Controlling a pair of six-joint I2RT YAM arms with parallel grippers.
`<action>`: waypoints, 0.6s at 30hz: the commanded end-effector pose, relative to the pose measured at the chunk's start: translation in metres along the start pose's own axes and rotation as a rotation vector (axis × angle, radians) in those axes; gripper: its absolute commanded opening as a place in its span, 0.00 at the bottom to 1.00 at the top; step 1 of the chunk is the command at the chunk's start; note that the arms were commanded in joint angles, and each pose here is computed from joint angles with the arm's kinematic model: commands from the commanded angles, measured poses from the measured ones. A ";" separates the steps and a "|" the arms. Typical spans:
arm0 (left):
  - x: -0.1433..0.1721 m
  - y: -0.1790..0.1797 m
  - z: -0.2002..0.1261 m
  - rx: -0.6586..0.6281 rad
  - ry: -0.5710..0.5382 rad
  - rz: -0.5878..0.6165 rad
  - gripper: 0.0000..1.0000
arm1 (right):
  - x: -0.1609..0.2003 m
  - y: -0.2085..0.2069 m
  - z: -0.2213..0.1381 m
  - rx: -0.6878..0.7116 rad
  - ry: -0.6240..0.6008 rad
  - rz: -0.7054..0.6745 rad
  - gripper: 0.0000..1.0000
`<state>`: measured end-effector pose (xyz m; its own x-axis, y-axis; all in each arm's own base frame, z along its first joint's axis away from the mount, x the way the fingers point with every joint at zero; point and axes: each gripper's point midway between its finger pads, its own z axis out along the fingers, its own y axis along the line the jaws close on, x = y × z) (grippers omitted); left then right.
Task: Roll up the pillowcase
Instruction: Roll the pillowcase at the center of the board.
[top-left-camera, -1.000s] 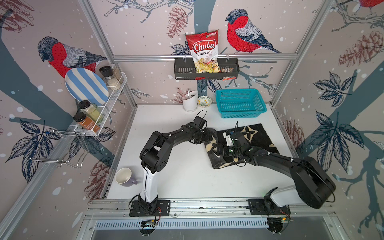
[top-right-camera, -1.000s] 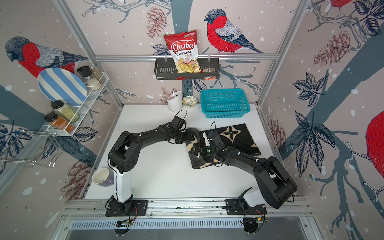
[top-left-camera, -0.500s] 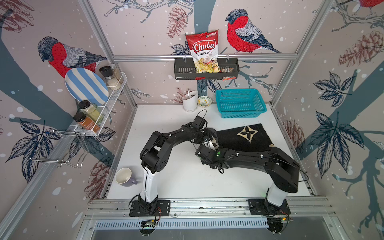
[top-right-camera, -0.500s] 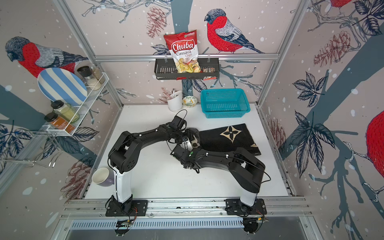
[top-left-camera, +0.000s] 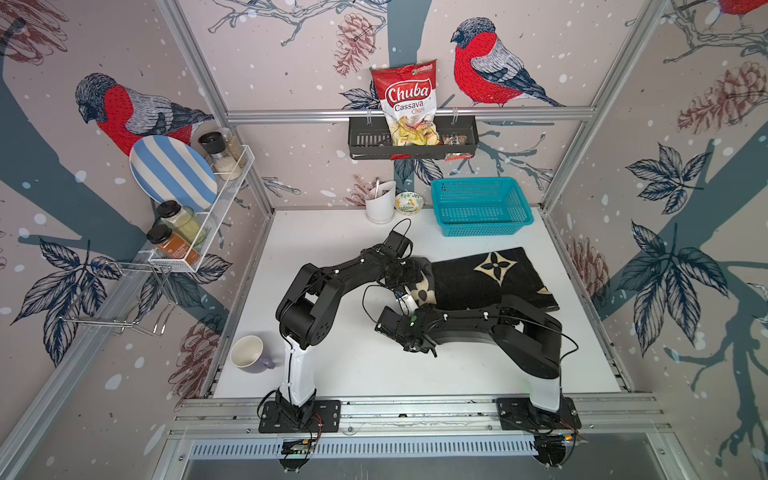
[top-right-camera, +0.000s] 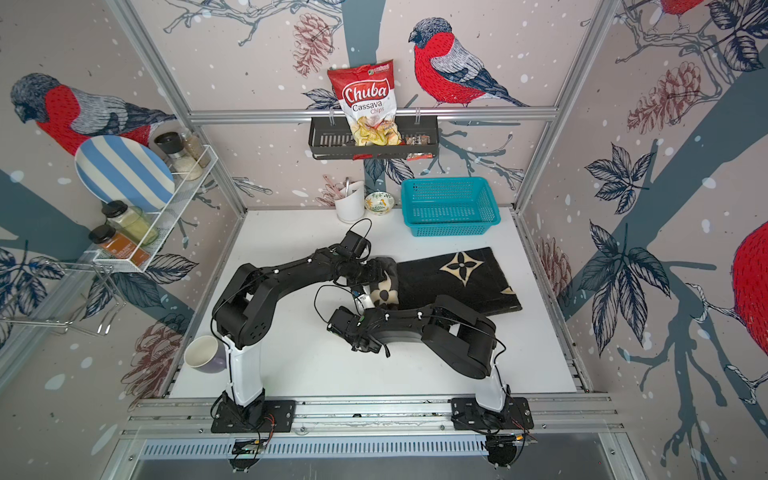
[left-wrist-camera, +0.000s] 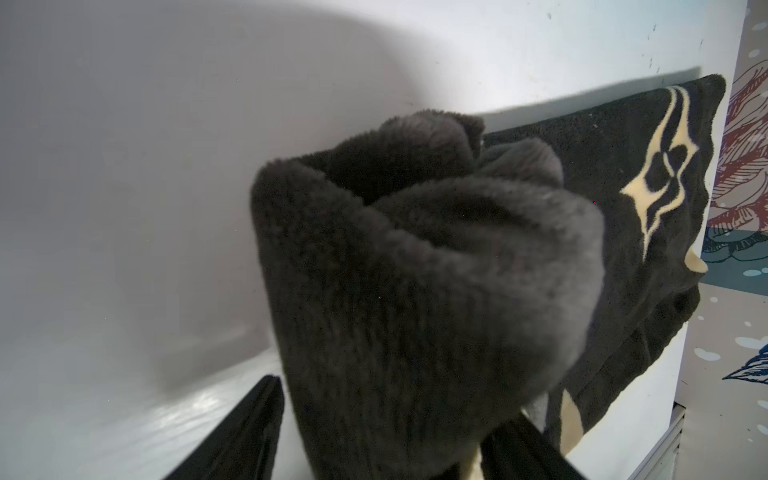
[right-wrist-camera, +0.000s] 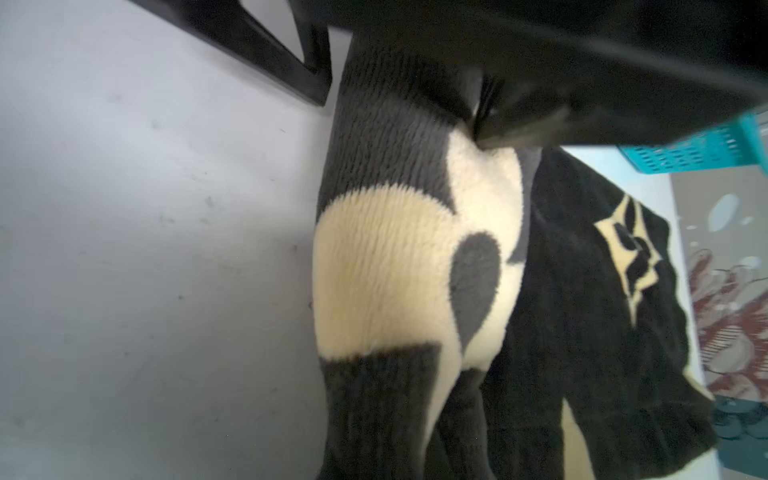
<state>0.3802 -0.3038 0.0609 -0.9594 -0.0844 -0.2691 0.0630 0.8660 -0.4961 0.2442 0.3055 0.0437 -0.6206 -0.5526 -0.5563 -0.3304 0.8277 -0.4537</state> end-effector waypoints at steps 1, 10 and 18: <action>-0.019 0.011 -0.024 -0.047 -0.066 0.015 0.79 | -0.009 0.036 -0.014 -0.302 0.022 0.098 0.00; -0.034 0.015 -0.054 -0.032 -0.115 0.016 0.81 | -0.013 0.019 -0.016 -0.814 0.093 0.489 0.00; -0.019 -0.026 -0.021 0.054 -0.064 0.059 0.81 | -0.002 -0.024 0.000 -1.085 0.147 0.769 0.01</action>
<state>0.3909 -0.2927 0.0912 -0.9371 -0.0813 -0.3394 0.0978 0.8723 -0.4791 0.2651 0.2825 0.0500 -0.9091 0.0397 -0.4147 -0.2605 0.7226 0.6403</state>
